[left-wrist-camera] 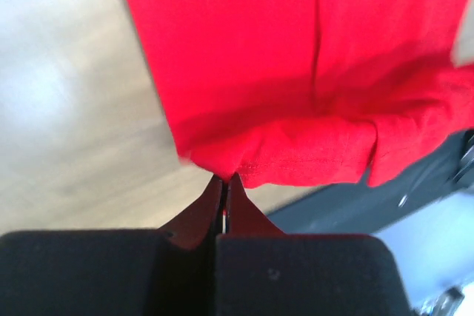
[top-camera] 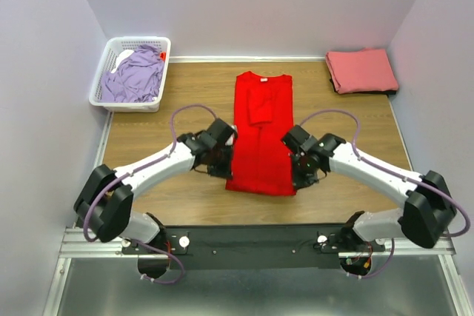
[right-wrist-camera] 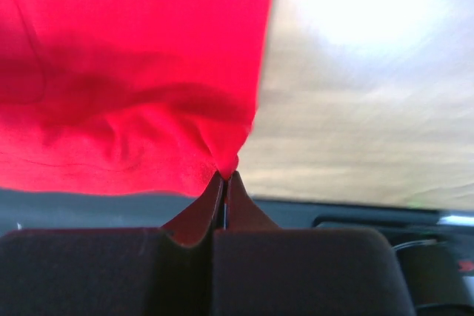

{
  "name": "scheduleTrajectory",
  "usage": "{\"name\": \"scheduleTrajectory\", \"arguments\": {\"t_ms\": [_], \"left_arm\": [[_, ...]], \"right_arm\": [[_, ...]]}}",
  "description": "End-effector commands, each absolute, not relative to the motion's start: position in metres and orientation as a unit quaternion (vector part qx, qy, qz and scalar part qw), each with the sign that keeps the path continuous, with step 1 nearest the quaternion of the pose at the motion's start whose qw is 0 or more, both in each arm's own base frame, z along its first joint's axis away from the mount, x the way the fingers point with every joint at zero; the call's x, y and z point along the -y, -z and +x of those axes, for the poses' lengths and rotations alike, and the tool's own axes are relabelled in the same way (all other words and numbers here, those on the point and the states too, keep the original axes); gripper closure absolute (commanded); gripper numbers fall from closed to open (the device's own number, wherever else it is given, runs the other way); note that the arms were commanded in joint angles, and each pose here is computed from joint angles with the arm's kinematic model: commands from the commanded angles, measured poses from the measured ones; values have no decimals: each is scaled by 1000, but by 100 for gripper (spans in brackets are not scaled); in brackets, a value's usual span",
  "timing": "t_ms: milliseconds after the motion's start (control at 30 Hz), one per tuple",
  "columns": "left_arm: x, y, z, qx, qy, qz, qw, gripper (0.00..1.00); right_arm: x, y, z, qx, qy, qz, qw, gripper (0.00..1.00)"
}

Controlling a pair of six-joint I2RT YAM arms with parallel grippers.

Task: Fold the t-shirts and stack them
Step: Fold the tshirt

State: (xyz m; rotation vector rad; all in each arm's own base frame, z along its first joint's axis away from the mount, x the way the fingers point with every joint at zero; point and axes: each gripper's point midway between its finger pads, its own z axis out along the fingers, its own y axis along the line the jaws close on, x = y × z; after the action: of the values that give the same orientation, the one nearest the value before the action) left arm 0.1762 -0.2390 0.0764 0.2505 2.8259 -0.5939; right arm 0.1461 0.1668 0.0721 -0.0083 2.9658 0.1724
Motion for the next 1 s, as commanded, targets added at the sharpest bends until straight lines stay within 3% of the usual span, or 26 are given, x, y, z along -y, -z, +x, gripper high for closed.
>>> {"name": "scheduleTrajectory", "arguments": {"t_ms": [0,400,967], "left_arm": [[236,-91,237,-959,187,100,186,100],[253,-80,338,-946,165,116,252,100],[248,-63,390,-942,137,74,298,100]], "right_arm": [[-135,-85,199,-987,50,-21,151,99],[-110,-104,328,-960,92,-6,264,99],[-119,-81,390,-956,88,-12,280,99]]}}
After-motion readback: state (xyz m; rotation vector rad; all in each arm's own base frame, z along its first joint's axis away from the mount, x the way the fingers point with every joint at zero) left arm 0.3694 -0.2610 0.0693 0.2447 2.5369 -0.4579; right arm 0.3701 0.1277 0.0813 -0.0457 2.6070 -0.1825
